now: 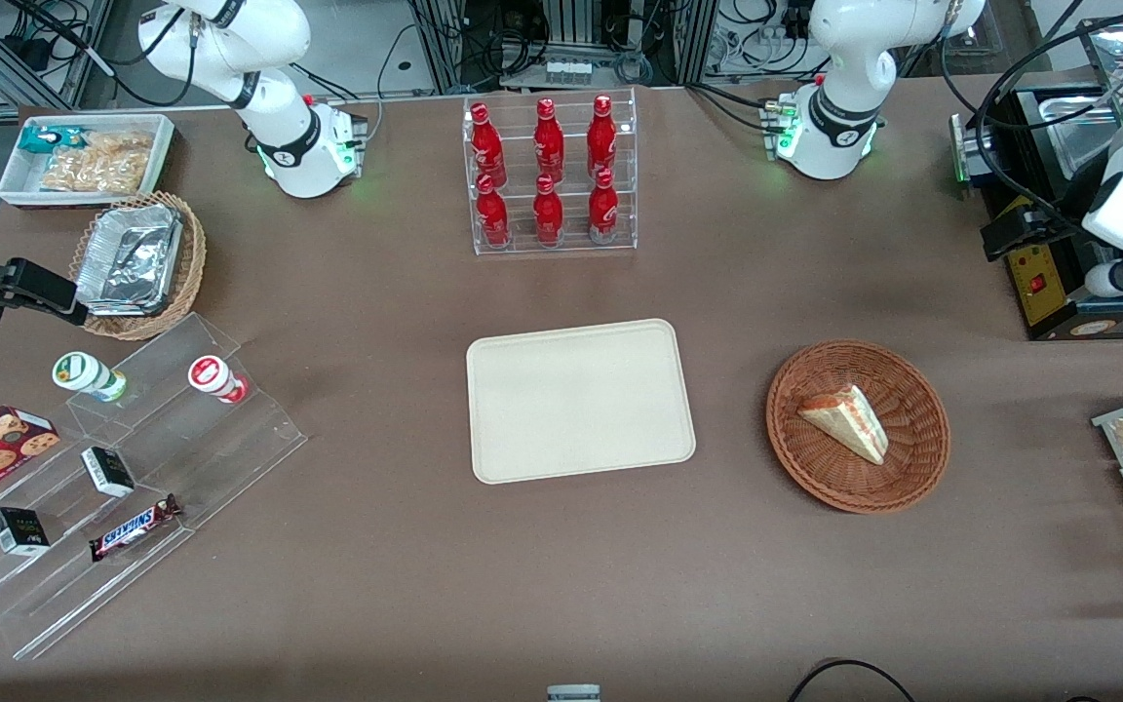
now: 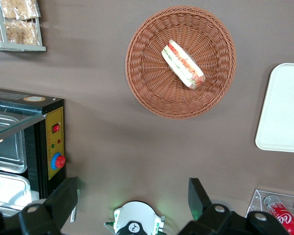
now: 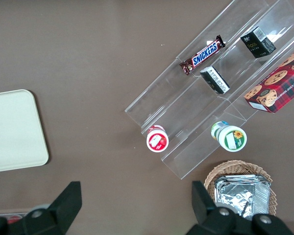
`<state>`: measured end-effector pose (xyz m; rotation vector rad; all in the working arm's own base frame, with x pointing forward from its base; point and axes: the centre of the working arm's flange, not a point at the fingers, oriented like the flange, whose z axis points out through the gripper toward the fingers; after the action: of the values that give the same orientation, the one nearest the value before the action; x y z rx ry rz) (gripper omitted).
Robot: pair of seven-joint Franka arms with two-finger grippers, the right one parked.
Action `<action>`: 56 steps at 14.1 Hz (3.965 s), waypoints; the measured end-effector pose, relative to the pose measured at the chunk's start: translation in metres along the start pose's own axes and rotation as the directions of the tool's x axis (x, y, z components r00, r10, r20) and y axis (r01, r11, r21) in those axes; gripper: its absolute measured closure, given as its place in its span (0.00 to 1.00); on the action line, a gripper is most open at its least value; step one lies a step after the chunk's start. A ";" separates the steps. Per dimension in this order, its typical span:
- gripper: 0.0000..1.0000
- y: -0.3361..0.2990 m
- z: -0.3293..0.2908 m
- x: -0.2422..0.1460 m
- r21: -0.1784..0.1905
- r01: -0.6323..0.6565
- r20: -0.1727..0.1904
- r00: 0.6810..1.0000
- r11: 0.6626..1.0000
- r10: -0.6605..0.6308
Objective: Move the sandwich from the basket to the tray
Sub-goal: 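Move the left gripper over the wicker basket toward the wrapped sandwich, then lower the open left gripper around the sandwich and close on it, then lift the sandwich out of the basket and carry it over the tray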
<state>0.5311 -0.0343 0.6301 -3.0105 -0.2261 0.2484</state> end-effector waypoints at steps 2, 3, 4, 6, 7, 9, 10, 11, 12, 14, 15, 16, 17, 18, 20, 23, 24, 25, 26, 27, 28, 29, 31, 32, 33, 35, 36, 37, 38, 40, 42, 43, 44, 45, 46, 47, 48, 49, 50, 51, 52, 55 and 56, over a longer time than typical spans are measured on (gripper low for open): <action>0.00 0.000 0.000 0.000 0.000 0.000 0.000 1.000 1.000 0.000; 0.00 0.000 0.001 0.000 0.000 0.000 0.002 1.000 1.000 0.000; 0.00 0.001 0.004 0.001 0.001 -0.001 0.008 1.000 1.000 0.001; 0.00 0.003 0.022 0.008 0.004 -0.003 0.015 1.000 1.000 0.003; 0.00 0.005 0.039 0.015 0.003 0.004 0.014 1.000 1.000 -0.004; 0.00 0.004 0.087 0.033 -0.001 0.050 0.015 0.999 0.999 -0.050; 0.00 0.004 0.114 0.042 -0.006 0.075 0.009 0.997 0.997 -0.075; 0.00 0.006 0.141 0.050 -0.013 0.107 0.000 0.994 0.994 -0.107; 0.00 0.011 0.175 0.058 -0.024 0.164 -0.014 0.986 0.986 -0.164; 0.00 0.021 0.221 0.068 -0.038 0.241 -0.013 0.970 0.970 -0.241; 0.00 0.025 0.240 0.073 -0.043 0.281 -0.006 0.959 0.959 -0.282; 0.00 0.029 0.255 0.078 -0.049 0.329 -0.001 0.944 0.943 -0.329; 0.00 0.033 0.265 0.084 -0.058 0.378 -0.001 0.926 0.924 -0.378; 0.00 0.036 0.273 0.090 -0.074 0.429 -0.009 0.902 0.900 -0.431; 0.00 0.046 0.282 0.100 -0.126 0.523 -0.030 0.847 0.843 -0.530; 0.00 0.057 0.287 0.110 -0.204 0.595 0.000 0.794 0.777 -0.608; 0.00 0.063 0.289 0.111 -0.212 0.596 0.012 0.794 0.775 -0.608; 0.00 0.072 0.293 0.111 -0.216 0.593 0.017 0.796 0.775 -0.605; 0.00 0.081 0.297 0.110 -0.220 0.594 0.019 0.796 0.774 -0.605; 0.00 0.087 0.303 0.111 -0.218 0.601 0.025 0.791 0.769 -0.611; 0.00 0.091 0.310 0.111 -0.213 0.610 0.033 0.786 0.764 -0.618; 0.00 0.091 0.315 0.112 -0.208 0.615 0.039 0.782 0.761 -0.622; 0.00 0.091 0.323 0.113 -0.199 0.620 0.049 0.779 0.759 -0.625; 0.00 0.091 0.327 0.114 -0.195 0.622 0.053 0.779 0.758 -0.625; 0.00 0.091 0.332 0.114 -0.194 0.624 0.056 0.778 0.757 -0.626; 0.01 0.093 0.343 0.116 -0.188 0.627 0.064 0.776 0.756 -0.627; 0.03 0.093 0.347 0.116 -0.183 0.628 0.069 0.776 0.756 -0.627; 0.03 0.094 0.351 0.116 -0.181 0.629 0.072 0.775 0.756 -0.628; 0.10 0.094 0.353 0.116 -0.180 0.629 0.073 0.775 0.756 -0.628; 0.33 0.094 0.353 0.116 -0.180 0.629 0.074 0.775 0.756 -0.628; 0.52 0.094 0.353 0.117 -0.181 0.629 0.073 0.775 0.756 -0.628; 0.62 0.094 0.352 0.117 -0.183 0.628 0.071 0.775 0.756 -0.627; 0.69 0.095 0.350 0.118 -0.188 0.626 0.068 0.777 0.757 -0.626; 0.77 0.095 0.347 0.120 -0.196 0.617 0.060 0.783 0.762 -0.619; 0.82 0.095 0.342 0.123 -0.206 0.596 0.048 0.798 0.776 -0.601; 0.83 0.095 0.334 0.125 -0.219 0.564 0.031 0.819 0.796 -0.573; 0.84 0.095 0.326 0.127 -0.230 0.524 0.010 0.844 0.820 -0.536; 0.86 0.095 0.317 0.129 -0.240 0.473 -0.014 0.871 0.848 -0.490; 0.86 0.098 0.308 0.128 -0.245 0.415 -0.036 0.899 0.876 -0.435; 0.86 0.106 0.299 0.124 -0.244 0.346 -0.051 0.928 0.906 -0.368; 0.86 0.121 0.291 0.119 -0.240 0.277 -0.058 0.953 0.931 -0.298; 0.86 0.185 0.265 0.095 -0.247 0.114 -0.078 0.988 0.962 -0.137; 0.86 0.207 0.260 0.085 -0.253 0.075 -0.084 0.992 0.965 -0.099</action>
<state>0.5982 -0.1981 0.3363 -3.2391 -0.4090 0.0708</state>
